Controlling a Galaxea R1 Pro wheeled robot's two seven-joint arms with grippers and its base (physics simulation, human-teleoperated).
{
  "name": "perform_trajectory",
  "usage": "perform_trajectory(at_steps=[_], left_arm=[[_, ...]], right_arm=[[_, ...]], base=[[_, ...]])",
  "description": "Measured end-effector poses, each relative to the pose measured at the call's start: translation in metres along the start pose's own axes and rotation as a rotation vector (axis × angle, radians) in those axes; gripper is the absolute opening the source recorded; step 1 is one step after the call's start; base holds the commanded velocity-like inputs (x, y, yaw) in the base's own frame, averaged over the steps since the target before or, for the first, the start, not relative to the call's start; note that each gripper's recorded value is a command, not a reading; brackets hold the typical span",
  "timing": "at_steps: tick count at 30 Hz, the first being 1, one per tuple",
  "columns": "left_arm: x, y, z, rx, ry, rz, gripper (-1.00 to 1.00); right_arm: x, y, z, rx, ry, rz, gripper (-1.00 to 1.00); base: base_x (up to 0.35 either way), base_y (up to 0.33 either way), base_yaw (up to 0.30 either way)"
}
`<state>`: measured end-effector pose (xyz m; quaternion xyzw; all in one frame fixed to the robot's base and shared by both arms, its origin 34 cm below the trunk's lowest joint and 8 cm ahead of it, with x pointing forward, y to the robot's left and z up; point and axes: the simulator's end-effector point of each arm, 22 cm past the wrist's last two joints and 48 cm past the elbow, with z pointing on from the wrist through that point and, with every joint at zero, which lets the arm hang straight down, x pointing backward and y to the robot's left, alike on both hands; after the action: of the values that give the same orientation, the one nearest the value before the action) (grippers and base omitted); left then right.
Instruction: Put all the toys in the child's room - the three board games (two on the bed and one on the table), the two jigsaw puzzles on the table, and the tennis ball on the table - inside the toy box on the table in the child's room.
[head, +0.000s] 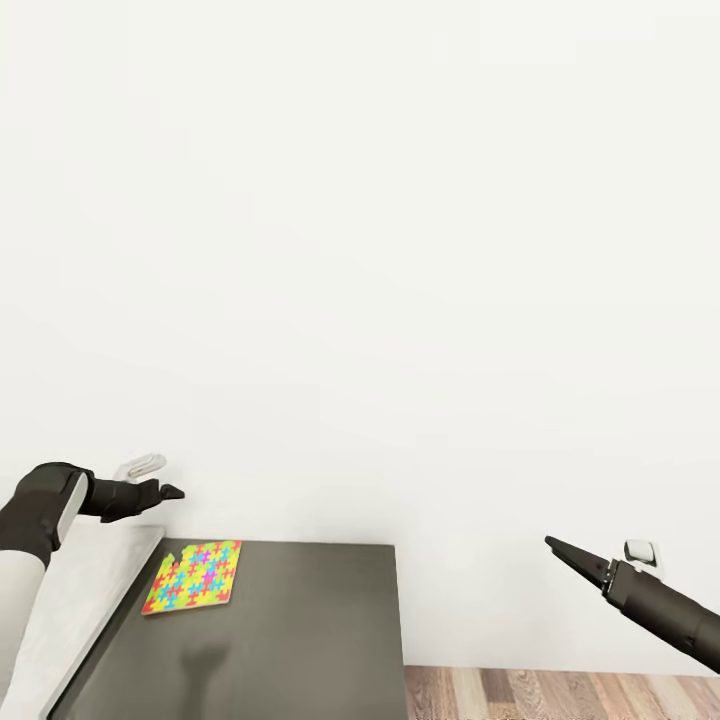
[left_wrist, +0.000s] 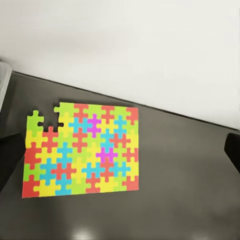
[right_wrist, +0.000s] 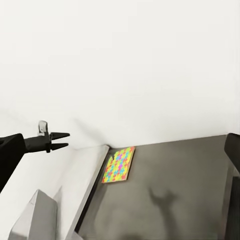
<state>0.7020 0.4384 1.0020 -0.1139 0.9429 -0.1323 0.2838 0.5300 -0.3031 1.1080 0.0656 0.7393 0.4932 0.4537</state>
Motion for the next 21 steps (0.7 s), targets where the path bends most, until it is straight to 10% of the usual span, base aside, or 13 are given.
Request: perform_trajectory(at_steps=[21], left_arm=[[-0.006, 0.017, 0.018, -0.056, -0.014, 0.01, 1.0]], right_arm=[[0.007, -0.013, 0.004, 0.019, 0.018, 0.023, 1.0]], base=[[0.0, 0.0, 0.0]])
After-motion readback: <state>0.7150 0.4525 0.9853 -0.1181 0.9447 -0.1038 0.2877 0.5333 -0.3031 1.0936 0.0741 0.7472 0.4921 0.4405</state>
